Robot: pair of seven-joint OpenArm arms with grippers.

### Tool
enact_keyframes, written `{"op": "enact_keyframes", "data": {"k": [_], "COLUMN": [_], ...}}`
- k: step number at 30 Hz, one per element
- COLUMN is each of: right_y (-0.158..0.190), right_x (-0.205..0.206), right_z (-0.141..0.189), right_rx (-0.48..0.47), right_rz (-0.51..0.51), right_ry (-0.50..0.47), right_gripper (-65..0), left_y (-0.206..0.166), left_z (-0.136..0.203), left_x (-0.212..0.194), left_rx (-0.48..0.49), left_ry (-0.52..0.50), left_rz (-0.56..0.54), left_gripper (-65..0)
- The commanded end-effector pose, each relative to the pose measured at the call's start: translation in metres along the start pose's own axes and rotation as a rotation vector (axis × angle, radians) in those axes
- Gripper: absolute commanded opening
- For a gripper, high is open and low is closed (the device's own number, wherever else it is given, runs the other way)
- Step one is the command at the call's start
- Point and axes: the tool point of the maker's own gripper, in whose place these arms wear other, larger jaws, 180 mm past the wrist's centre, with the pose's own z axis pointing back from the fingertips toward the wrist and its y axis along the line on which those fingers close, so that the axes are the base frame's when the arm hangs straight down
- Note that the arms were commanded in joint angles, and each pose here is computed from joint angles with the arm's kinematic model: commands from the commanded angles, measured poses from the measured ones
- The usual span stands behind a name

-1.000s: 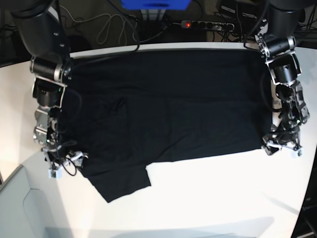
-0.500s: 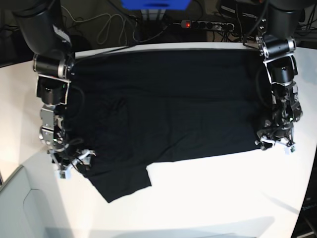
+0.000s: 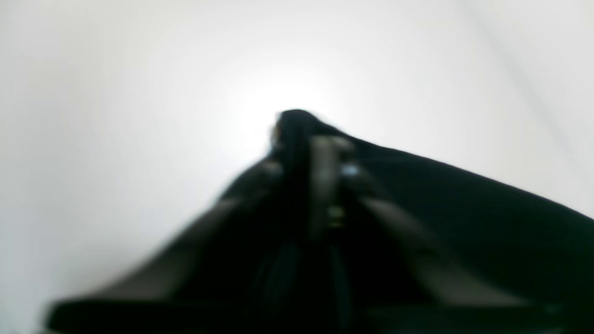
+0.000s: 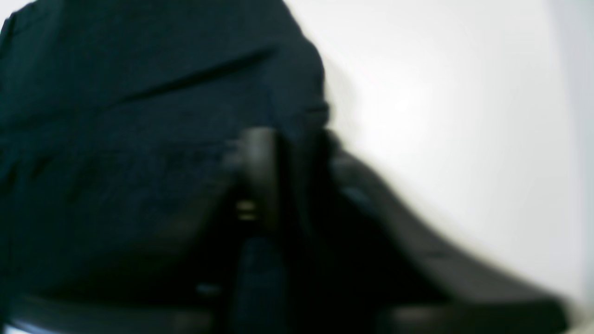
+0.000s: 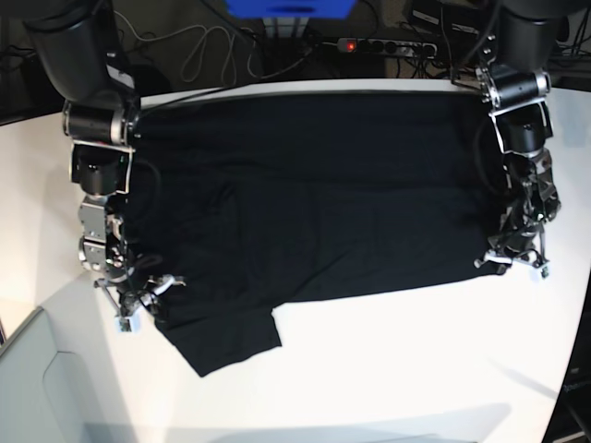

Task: Fold the T-shirt properly
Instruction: 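Lift the hem with both grippers and fold it onto the shoulder edge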

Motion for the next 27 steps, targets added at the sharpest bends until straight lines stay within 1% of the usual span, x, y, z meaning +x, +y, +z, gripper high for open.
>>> {"op": "enact_keyframes", "data": {"k": [1,3,6,7,9,10,14,16,19,22,24,27], "right_y": [0.001,0.0,-0.001,-0.001,-0.003,-0.009,-0.01,-0.007,-0.019,-0.029,-0.034,-0.031], "right_x": [0.005,0.005,0.014,0.025,0.031,0.037,0.052,0.06,0.061,0.056,0.048,0.032], "right_z": [0.0,0.0,0.002,0.004,0.014,0.022,0.049,0.064,0.092,0.112,0.121,0.129], "right_rx": [0.012,0.011,0.01,0.007,-0.006,-0.021,-0.05,-0.062,-0.114,-0.154,-0.174,-0.174], "right_rz": [0.017,0.014,0.012,0.026,0.06,0.085,0.168,0.203,0.211,0.213,0.214,0.227], "right_ry": [0.014,0.012,-0.01,-0.041,-0.079,-0.103,-0.154,-0.182,-0.217,-0.228,-0.22,-0.202], "right_gripper": [-65.0,-64.1,-64.9,-64.9,-64.9,-64.9,-64.9,-64.9,-64.9,-64.9,-64.9,-64.9], "left_y": [0.0,-0.001,-0.006,-0.012,-0.03,-0.033,-0.03,-0.032,-0.029,-0.023,-0.018,-0.016], "left_z": [-0.001,-0.001,0.0,0.001,0.008,0.012,0.039,0.051,0.074,0.093,0.102,0.112], "left_x": [-0.012,-0.013,-0.005,0.003,0.019,0.024,0.048,0.045,0.045,0.043,0.04,0.032], "left_rx": [0.009,0.007,-0.005,-0.017,-0.054,-0.061,-0.067,-0.069,-0.062,-0.044,-0.031,-0.023], "left_ry": [0.068,0.069,0.052,0.035,0.018,0.019,-0.015,-0.011,-0.034,-0.051,-0.056,-0.049], "left_rz": [-0.01,-0.008,-0.009,-0.02,-0.046,-0.056,-0.065,-0.07,-0.076,-0.079,-0.073,-0.073], "left_gripper": [-65.0,-65.0,-65.0,-65.0,-65.0,-65.0,-65.0,-65.0,-65.0,-65.0,-65.0,-65.0]}}
